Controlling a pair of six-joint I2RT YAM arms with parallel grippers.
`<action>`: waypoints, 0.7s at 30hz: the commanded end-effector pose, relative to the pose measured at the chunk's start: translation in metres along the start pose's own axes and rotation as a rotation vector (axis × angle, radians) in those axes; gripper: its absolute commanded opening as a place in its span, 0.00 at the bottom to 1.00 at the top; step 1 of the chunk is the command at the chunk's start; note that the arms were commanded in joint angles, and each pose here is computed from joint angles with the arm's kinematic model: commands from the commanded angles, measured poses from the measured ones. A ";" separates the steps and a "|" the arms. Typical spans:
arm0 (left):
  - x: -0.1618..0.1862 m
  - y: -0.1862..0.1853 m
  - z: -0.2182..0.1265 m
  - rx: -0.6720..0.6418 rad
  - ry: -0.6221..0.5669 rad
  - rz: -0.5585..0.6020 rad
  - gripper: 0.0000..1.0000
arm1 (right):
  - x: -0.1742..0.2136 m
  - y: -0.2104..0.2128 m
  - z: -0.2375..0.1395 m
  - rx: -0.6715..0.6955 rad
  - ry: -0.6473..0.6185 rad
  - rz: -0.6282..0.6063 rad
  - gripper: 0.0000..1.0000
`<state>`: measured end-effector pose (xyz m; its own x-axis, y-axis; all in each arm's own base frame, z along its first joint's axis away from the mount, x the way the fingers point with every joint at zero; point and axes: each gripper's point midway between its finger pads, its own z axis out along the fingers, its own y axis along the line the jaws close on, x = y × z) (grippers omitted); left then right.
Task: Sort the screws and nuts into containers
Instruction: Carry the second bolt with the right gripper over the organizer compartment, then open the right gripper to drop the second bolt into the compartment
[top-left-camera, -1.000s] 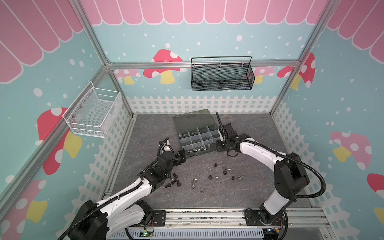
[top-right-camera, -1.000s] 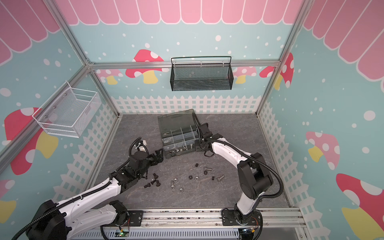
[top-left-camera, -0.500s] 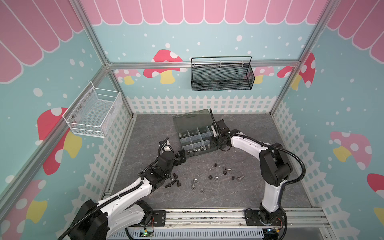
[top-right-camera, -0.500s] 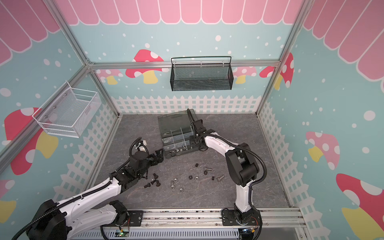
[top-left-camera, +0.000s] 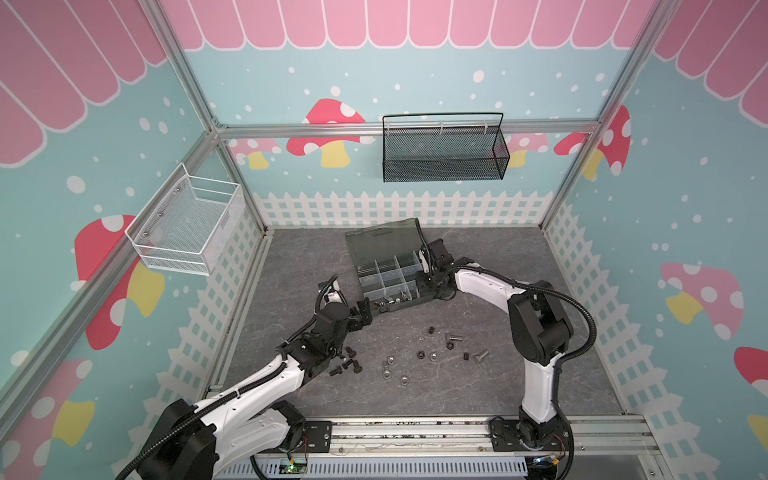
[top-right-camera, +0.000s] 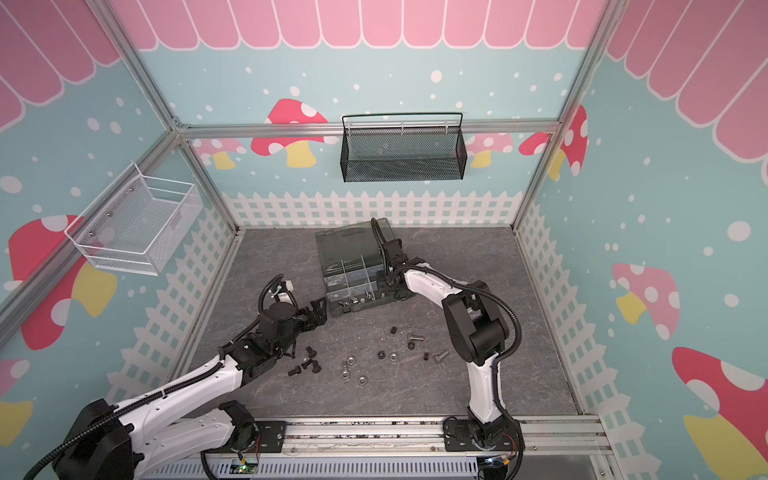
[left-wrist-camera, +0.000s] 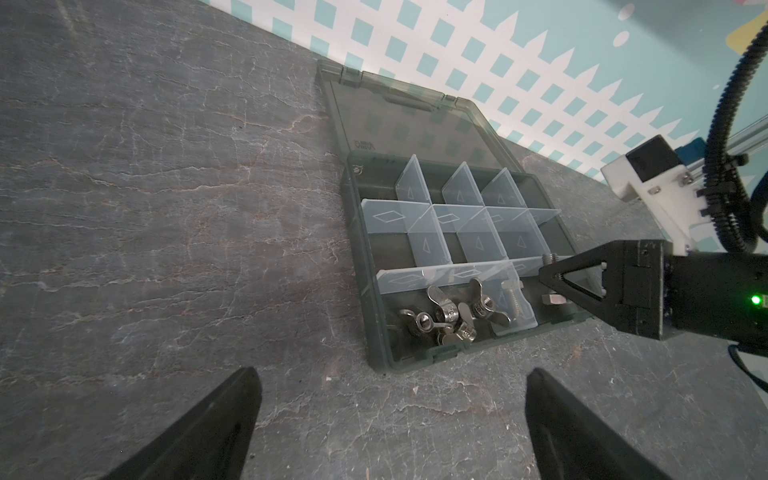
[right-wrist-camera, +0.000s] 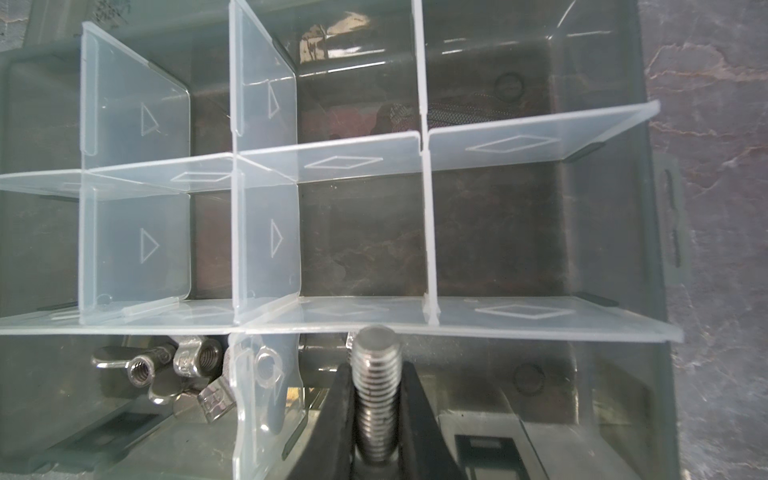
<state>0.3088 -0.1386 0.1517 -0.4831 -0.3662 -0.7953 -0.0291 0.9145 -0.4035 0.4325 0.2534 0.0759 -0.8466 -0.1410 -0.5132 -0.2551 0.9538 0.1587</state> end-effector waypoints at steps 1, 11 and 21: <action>-0.005 -0.001 0.000 0.003 -0.014 -0.036 0.99 | 0.008 0.000 0.016 0.018 0.027 -0.007 0.03; -0.005 0.000 0.000 0.000 -0.014 -0.035 0.99 | 0.010 -0.001 0.026 0.025 0.048 0.005 0.06; -0.005 0.000 0.000 0.001 -0.014 -0.039 1.00 | 0.003 0.003 0.003 0.008 0.023 0.009 0.03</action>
<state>0.3088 -0.1386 0.1517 -0.4831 -0.3666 -0.7951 -0.0293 0.9144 -0.4038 0.4359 0.2574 0.0707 -0.8518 -0.1395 -0.5050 -0.2496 0.9555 0.1570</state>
